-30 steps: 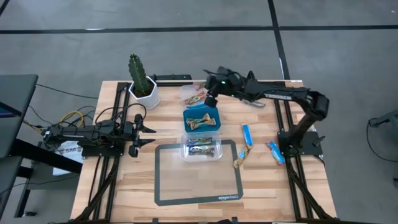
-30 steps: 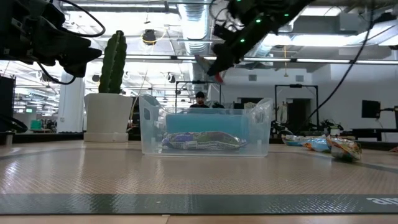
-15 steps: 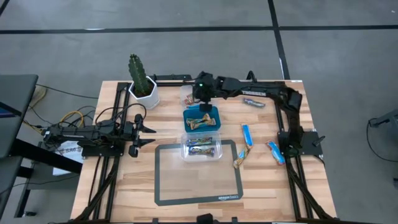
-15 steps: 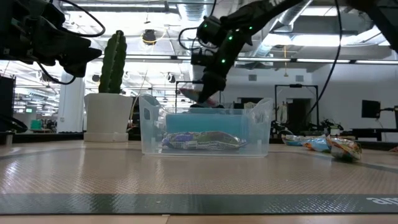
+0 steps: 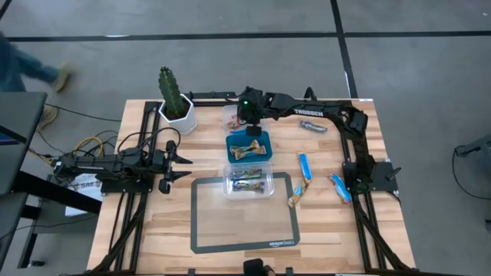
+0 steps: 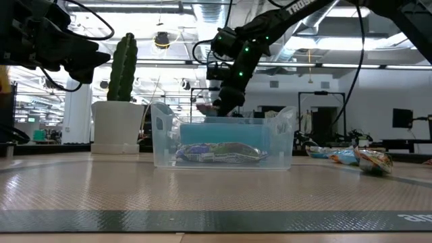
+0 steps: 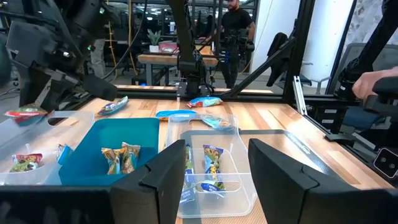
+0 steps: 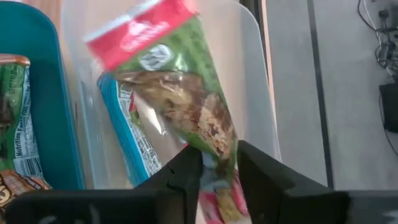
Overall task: Pick and place Granola Bars by type
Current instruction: Put the red granola bar into the top transparent bin, then put the blue granola bar into the bottom transparent bin
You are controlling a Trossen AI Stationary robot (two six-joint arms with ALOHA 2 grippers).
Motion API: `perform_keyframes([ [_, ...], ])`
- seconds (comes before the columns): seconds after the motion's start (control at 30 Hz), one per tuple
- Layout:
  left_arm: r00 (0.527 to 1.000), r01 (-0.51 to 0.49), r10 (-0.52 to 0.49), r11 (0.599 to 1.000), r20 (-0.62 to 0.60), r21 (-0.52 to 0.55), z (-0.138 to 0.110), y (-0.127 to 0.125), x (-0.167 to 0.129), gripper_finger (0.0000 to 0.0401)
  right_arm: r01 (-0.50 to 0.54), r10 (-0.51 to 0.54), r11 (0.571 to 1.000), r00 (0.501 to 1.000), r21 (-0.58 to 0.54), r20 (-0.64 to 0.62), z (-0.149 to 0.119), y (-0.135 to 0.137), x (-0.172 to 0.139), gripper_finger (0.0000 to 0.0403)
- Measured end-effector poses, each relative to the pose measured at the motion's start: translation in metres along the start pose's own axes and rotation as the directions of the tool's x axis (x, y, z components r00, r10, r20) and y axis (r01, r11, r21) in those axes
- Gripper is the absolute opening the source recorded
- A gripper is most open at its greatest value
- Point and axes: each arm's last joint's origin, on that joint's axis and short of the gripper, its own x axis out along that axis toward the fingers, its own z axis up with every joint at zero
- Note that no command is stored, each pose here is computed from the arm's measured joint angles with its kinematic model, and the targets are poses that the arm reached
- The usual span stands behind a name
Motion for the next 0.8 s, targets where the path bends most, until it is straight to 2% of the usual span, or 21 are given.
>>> perform_keyframes([
  [0.23, 1.0, -0.001, 0.001, 1.0, 0.0, 0.0, 0.0, 0.0, 0.0, 0.0168, 0.006, -0.006, 1.0, 1.0, -0.001, -0.005, 0.0, 0.0, 0.0, 0.0154],
  [0.43, 1.0, 0.0, 0.0, 1.0, 0.0, 0.0, 0.0, 0.0, 0.0, 0.0168, 0.026, -0.026, 0.999, 1.0, 0.029, -0.013, 0.001, 0.002, -0.003, 0.0179],
  [0.57, 1.0, -0.001, 0.001, 1.0, 0.0, 0.0, 0.0, 0.0, 0.0, 0.0168, 0.03, -0.028, 0.997, 0.999, 0.07, -0.02, 0.005, 0.007, -0.018, 0.0181],
  [0.8, 1.0, -0.001, 0.001, 1.0, -0.001, 0.0, 0.0, 0.0, 0.0, 0.0168, -0.041, 0.054, 0.992, 0.993, 0.118, -0.108, 0.004, 0.028, -0.069, 0.0176],
])
